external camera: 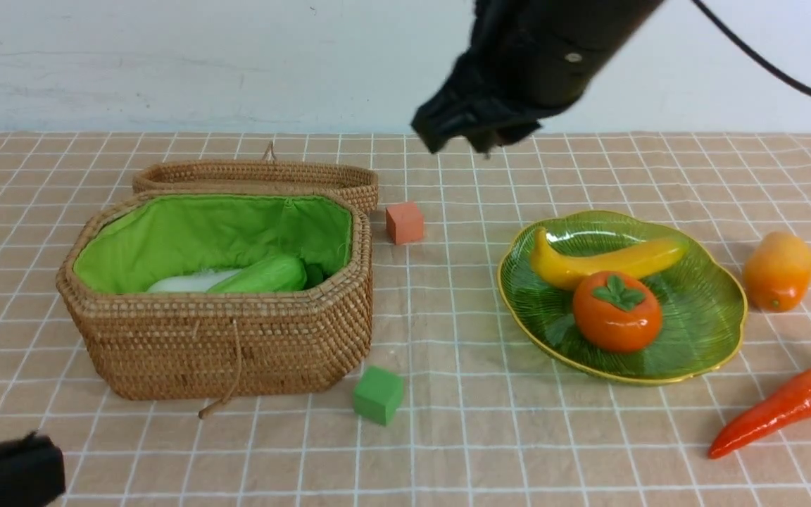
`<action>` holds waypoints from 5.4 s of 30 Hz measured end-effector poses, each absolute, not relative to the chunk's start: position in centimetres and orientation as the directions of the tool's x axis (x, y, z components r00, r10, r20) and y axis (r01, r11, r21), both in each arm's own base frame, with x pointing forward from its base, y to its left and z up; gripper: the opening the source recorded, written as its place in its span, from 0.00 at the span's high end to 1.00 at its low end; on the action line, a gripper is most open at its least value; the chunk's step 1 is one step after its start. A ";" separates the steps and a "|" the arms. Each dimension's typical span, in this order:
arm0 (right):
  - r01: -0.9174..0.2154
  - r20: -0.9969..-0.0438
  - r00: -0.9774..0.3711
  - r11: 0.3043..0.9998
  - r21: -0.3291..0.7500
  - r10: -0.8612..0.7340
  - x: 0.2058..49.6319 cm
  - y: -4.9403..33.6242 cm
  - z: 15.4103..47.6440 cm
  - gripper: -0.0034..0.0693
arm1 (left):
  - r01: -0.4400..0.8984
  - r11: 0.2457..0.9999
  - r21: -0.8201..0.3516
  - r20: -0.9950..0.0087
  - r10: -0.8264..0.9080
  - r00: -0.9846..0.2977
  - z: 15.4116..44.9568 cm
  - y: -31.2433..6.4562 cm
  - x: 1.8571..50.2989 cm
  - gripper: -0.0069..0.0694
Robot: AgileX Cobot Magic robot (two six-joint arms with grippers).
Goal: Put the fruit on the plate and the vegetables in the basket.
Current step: Use the right arm to grab a carrot and put it into the left basket, then use the right arm to grab a mango and put it into the right plate
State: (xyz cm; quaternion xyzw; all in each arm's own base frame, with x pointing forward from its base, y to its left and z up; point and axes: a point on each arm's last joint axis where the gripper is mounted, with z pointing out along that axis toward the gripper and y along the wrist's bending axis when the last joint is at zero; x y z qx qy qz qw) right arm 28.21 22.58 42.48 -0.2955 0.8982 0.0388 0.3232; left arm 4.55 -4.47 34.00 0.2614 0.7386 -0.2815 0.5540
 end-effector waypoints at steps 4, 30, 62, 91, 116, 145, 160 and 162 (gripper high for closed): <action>-0.274 -0.510 -0.820 0.961 -0.046 -0.258 26.3 16.0 39.2 0.95 | 0.751 0.655 -0.089 -0.968 0.120 -0.219 33.9 -4.8 4.1 0.93; 0.554 -0.194 -0.795 0.818 0.157 0.575 34.6 -6.1 15.9 0.26 | 0.767 0.637 -0.075 -0.969 0.134 -0.206 33.9 -5.0 4.0 0.91; -0.426 -0.698 -0.693 0.678 0.599 0.181 37.7 31.6 34.7 0.39 | 0.523 0.830 -0.193 -0.952 -0.029 -0.305 34.0 -3.1 5.7 0.90; -0.824 -0.757 0.230 0.291 -0.486 -0.612 40.5 36.8 31.0 0.39 | 0.584 0.801 -0.133 -0.945 0.075 -0.317 33.4 -3.4 5.2 0.90; -0.821 -0.636 -0.226 0.495 -0.283 -0.738 32.6 28.0 42.6 0.53 | 0.674 0.725 -0.140 -0.989 -0.072 -0.128 35.7 -4.3 5.1 0.90; 0.413 -0.422 -0.713 0.822 0.392 0.560 43.8 -11.3 21.6 0.03 | 0.678 0.725 -0.118 -0.993 -0.072 -0.096 35.9 -4.3 5.1 0.89; 0.378 -0.384 -0.791 0.874 0.304 0.476 49.2 -13.0 16.7 0.27 | 0.678 0.725 -0.120 -0.993 -0.073 -0.097 35.9 -4.3 5.1 0.88; 0.369 -0.368 -0.806 0.879 0.301 0.464 49.0 -12.8 16.7 0.27 | 0.678 0.725 -0.120 -0.993 -0.073 -0.097 35.9 -4.3 5.1 0.88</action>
